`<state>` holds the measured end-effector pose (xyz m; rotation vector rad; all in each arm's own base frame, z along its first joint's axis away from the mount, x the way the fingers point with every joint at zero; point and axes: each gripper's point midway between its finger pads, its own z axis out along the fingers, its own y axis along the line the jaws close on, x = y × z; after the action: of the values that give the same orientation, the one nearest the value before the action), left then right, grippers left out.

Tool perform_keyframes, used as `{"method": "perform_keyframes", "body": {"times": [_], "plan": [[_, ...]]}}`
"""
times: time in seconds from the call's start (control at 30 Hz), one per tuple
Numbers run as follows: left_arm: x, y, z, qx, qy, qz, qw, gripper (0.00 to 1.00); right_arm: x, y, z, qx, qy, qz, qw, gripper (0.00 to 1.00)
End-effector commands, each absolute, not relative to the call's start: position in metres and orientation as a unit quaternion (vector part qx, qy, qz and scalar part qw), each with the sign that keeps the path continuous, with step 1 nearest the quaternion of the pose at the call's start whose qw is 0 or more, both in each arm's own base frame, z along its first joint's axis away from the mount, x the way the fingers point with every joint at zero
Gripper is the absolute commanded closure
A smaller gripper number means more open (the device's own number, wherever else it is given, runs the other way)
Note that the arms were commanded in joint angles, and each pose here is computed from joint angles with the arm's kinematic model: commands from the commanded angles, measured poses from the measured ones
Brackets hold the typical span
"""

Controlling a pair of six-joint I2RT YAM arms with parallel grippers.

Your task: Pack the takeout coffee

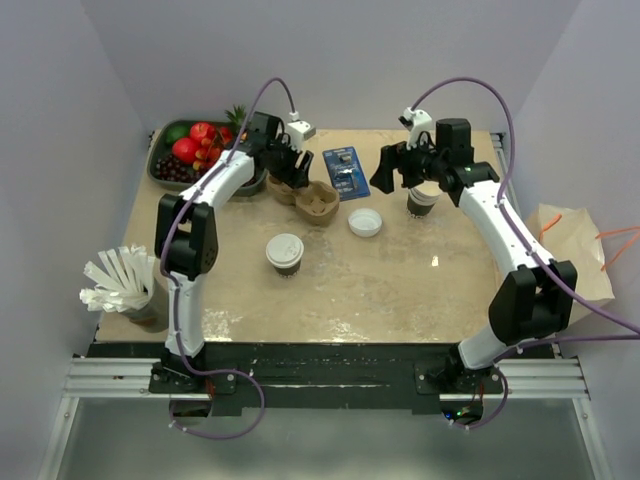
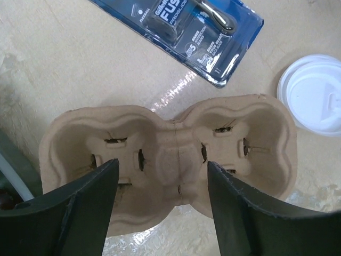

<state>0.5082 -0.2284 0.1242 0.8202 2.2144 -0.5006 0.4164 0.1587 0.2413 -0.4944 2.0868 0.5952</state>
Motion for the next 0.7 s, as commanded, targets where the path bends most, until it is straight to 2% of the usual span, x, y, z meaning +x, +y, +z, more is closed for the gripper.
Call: {"method": "perform_keyframes", "body": {"times": [0.0,0.27,0.67], "plan": [[0.504,-0.231,0.107,0.331,0.860,-0.192,0.339,0.28,0.422,0.163,0.246,-0.199,0.832,0.254,0.451,0.01],[0.509,-0.236,0.100,0.333,0.861,-0.177,0.341,0.29,0.424,0.166,0.242,-0.189,0.836,0.265,0.442,0.01],[0.502,-0.242,0.095,0.345,0.860,-0.182,0.330,0.44,0.425,0.164,0.235,-0.184,0.841,0.262,0.437,0.01]]}}
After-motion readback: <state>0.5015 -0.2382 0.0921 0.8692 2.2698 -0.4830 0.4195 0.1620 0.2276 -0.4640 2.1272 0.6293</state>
